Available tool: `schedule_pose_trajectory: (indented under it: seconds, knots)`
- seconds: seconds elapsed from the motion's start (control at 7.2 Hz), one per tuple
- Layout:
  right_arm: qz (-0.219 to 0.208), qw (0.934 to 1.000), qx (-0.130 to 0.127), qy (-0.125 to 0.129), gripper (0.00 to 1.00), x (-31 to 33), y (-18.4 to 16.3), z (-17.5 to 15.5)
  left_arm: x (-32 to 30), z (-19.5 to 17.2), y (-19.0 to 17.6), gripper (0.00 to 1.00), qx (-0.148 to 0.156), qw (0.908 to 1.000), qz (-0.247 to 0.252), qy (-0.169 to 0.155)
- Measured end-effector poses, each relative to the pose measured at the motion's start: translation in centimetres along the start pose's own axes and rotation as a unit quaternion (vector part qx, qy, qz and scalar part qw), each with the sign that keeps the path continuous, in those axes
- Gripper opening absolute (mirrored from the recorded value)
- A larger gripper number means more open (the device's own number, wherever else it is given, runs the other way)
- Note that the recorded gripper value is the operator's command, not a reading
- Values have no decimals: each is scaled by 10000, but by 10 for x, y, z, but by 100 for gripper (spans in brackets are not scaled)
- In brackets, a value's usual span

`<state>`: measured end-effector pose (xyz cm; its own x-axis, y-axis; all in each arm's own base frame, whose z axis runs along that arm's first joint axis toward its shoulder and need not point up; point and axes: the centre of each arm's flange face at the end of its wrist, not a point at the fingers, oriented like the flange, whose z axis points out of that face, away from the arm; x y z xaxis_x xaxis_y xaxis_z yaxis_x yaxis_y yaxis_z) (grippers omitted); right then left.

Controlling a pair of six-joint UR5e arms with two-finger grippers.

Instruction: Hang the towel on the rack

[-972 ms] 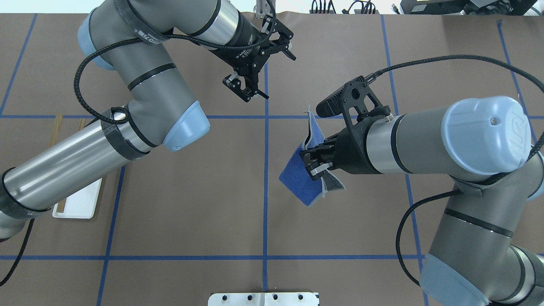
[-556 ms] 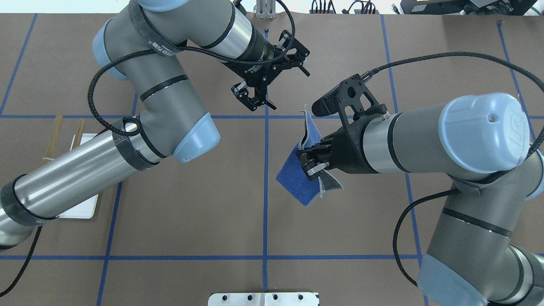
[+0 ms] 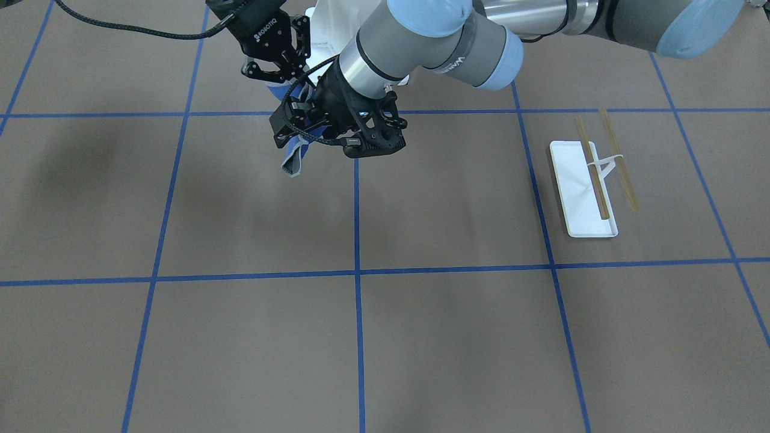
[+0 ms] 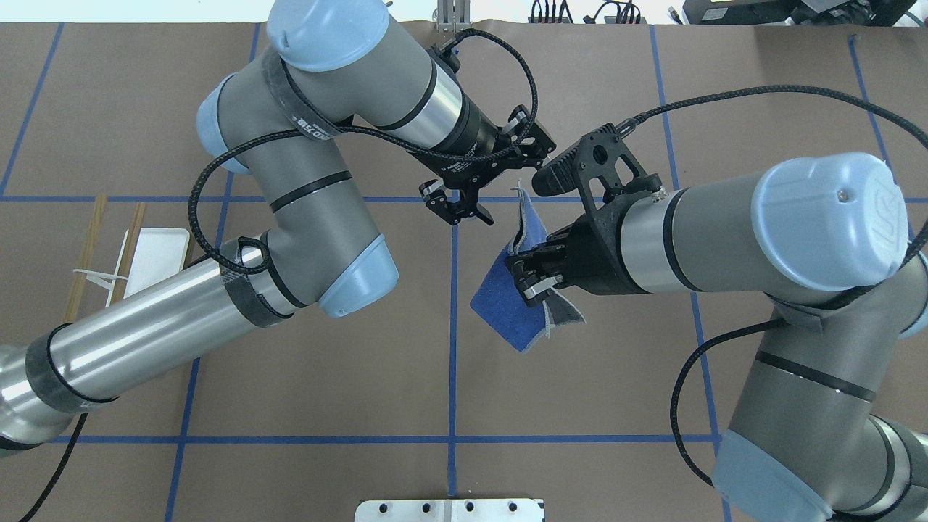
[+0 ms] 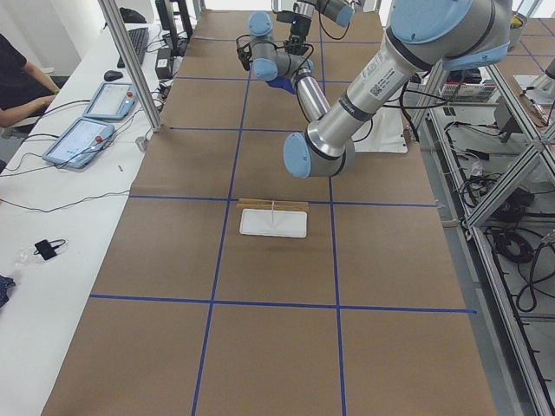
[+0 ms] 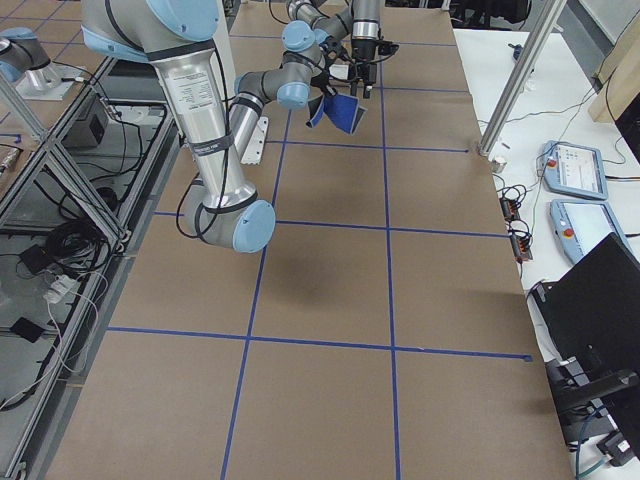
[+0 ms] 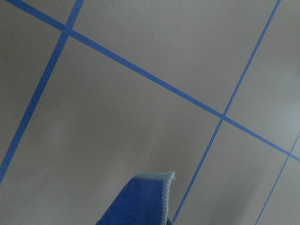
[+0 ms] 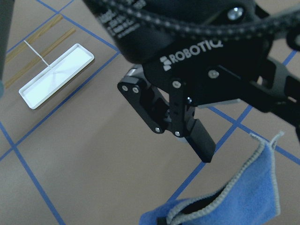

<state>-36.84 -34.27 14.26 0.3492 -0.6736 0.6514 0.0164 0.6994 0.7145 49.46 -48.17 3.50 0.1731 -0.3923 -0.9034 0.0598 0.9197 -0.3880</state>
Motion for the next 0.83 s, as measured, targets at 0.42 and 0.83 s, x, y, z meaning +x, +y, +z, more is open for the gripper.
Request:
schedule_pose_trajectory:
  seconds: [0.42,0.83]
  knots:
    - [34,10000,-66,-50,0,6,-1,-4,-3,5,1,0,-13,10000,-48,-39]
    - [87,9998,-180,-11,100,4,2,0,-2,6,0,0,13,9996,-286,-63]
